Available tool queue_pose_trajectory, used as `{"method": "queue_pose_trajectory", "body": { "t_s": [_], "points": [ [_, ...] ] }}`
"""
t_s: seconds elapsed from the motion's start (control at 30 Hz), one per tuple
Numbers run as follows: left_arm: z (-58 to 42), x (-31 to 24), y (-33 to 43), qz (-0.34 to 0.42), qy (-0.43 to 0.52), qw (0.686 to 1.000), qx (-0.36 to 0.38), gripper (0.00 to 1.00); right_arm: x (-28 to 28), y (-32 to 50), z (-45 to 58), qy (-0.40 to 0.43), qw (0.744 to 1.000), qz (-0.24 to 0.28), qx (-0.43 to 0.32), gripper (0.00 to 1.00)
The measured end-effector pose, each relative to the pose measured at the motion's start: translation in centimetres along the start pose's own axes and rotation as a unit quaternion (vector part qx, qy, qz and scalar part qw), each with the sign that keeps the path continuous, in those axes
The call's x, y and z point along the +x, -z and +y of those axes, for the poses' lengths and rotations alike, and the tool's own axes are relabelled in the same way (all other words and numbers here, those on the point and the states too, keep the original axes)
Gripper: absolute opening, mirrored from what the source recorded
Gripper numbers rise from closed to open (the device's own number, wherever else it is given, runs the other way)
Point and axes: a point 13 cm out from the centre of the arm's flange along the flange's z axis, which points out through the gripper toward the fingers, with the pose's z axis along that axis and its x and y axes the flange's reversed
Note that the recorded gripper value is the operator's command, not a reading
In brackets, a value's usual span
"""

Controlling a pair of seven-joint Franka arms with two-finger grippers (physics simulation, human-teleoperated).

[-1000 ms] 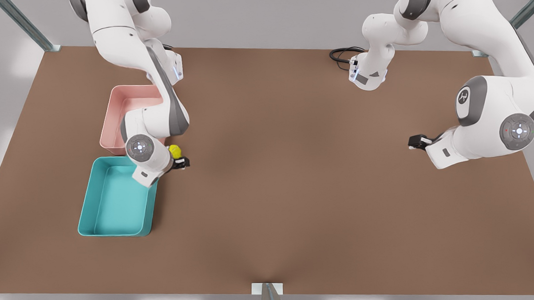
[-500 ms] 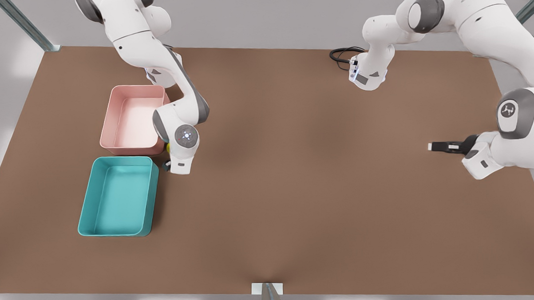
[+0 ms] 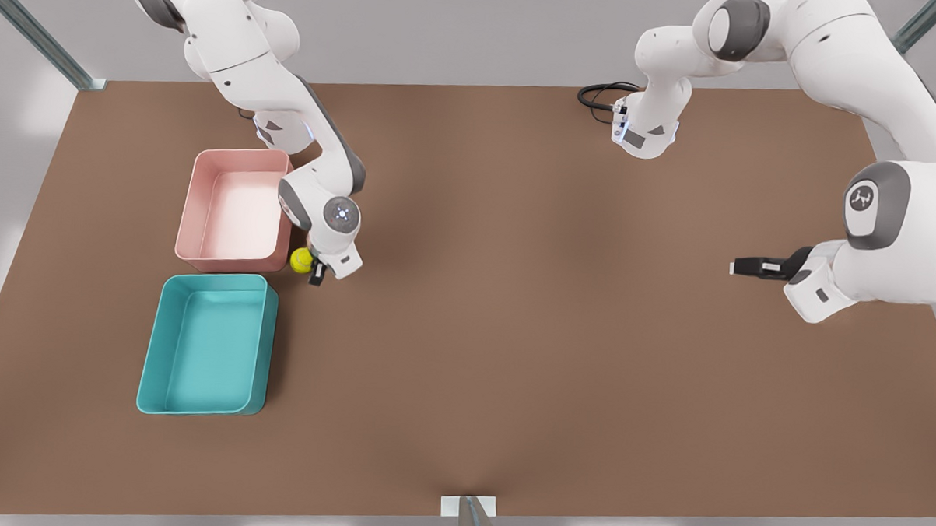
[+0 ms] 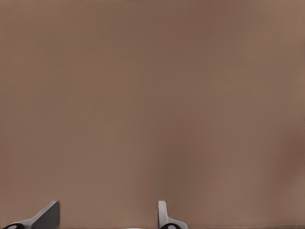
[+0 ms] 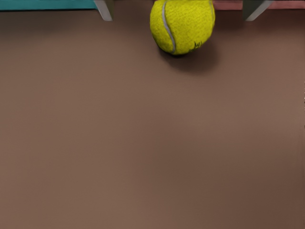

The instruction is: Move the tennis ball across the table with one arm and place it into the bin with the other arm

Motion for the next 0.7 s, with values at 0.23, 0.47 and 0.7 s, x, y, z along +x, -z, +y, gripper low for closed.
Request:
{"method": "queue_pose_trajectory", "body": {
  "t_s": [0.23, 0.47, 0.7],
  "points": [
    [-5.8, -0.7, 2.6, -0.035, -0.046, 0.998, 0.009, 1.0, 0.1, -3.1, 1.6, 0.091, 0.996, 0.011, 0.002, 1.0],
    [-6.1, -1.7, 1.4, -0.027, -0.044, 0.998, 0.019, 1.0, -0.1, -3.7, 1.5, 0.132, 0.991, 0.014, 0.016, 1.0],
    [-6.2, -1.8, 1.3, -0.027, -0.041, 0.999, 0.02, 1.0, 0.7, -3.8, 1.7, 0.128, 0.992, 0.022, 0.011, 1.0]
  ]
}}
